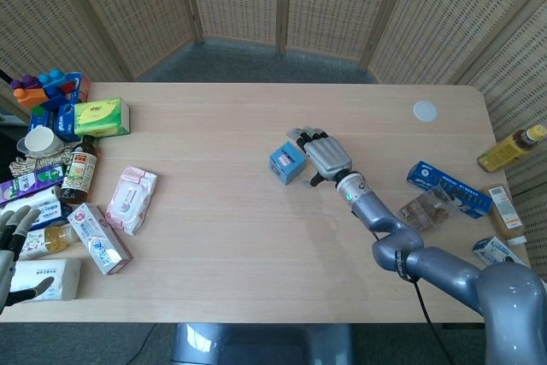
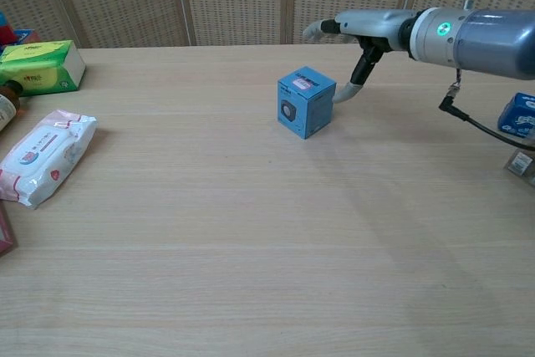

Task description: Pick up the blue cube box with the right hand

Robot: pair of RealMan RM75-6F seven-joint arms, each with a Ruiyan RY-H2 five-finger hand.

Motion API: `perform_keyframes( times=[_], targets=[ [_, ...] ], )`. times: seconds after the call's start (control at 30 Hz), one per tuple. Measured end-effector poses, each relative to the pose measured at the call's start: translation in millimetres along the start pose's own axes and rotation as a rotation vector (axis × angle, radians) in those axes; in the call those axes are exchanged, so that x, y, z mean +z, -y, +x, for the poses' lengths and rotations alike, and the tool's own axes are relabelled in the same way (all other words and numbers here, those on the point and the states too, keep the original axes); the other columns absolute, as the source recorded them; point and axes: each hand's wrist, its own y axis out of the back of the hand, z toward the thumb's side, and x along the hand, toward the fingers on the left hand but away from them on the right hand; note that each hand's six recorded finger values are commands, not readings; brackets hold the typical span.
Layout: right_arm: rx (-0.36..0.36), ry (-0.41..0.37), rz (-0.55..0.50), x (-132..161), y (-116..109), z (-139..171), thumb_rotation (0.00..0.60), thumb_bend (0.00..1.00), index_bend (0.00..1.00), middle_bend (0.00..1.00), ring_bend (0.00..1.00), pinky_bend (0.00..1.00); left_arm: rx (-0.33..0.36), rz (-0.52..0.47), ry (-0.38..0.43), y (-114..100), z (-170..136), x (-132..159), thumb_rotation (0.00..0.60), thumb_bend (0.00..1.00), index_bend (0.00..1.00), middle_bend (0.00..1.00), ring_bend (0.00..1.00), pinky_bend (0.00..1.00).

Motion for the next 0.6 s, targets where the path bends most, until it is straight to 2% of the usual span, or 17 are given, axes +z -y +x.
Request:
perform_keyframes(
  times=[0.27,0.6],
  targets=[
    [0.040,0.037,-0.020,2.4,13.3,-13.8,0.600,0.17,0.00,0.00,0.00,0.00,-0.006,0.008,-0.017,2.7,3.3,-2.4,0.600,0.00,0.00,0.00,0.00,0.00],
    [0.029,0.106,-0.104,4.3,20.0,-28.5,0.600,0.17,0.00,0.00,0.00,0.00,-0.008,0.003,-0.019,3.7,3.9,-2.0,0.600,0.00,0.00,0.00,0.00,0.00]
  ],
)
